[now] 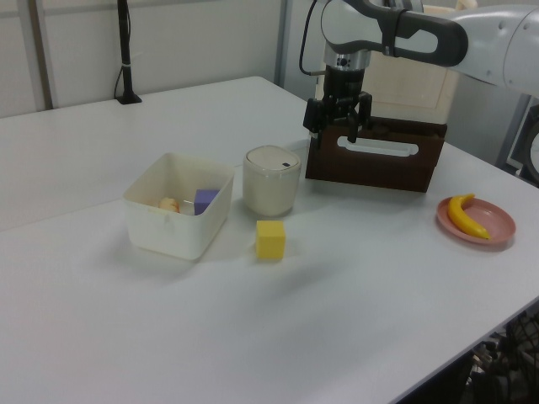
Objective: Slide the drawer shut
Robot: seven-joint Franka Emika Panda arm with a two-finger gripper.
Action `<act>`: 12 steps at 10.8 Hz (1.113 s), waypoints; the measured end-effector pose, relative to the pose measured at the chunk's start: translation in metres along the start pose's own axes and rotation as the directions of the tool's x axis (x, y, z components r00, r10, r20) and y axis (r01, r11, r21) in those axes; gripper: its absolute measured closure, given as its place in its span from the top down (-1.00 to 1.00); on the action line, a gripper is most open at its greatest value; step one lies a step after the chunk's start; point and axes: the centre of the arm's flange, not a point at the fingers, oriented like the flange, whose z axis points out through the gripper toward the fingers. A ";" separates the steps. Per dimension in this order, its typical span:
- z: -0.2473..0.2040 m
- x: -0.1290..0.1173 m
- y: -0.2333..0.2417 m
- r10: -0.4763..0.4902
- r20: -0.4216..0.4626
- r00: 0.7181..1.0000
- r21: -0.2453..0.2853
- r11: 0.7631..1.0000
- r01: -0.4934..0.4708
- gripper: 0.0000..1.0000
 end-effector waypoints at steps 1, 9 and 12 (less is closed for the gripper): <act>0.000 0.000 0.000 0.000 0.000 1.000 0.000 1.000 0.000 1.00; 0.002 0.000 0.004 -0.006 0.005 1.000 -0.001 1.000 0.006 0.91; 0.005 0.002 0.024 0.026 0.010 1.000 -0.002 1.000 -0.026 0.59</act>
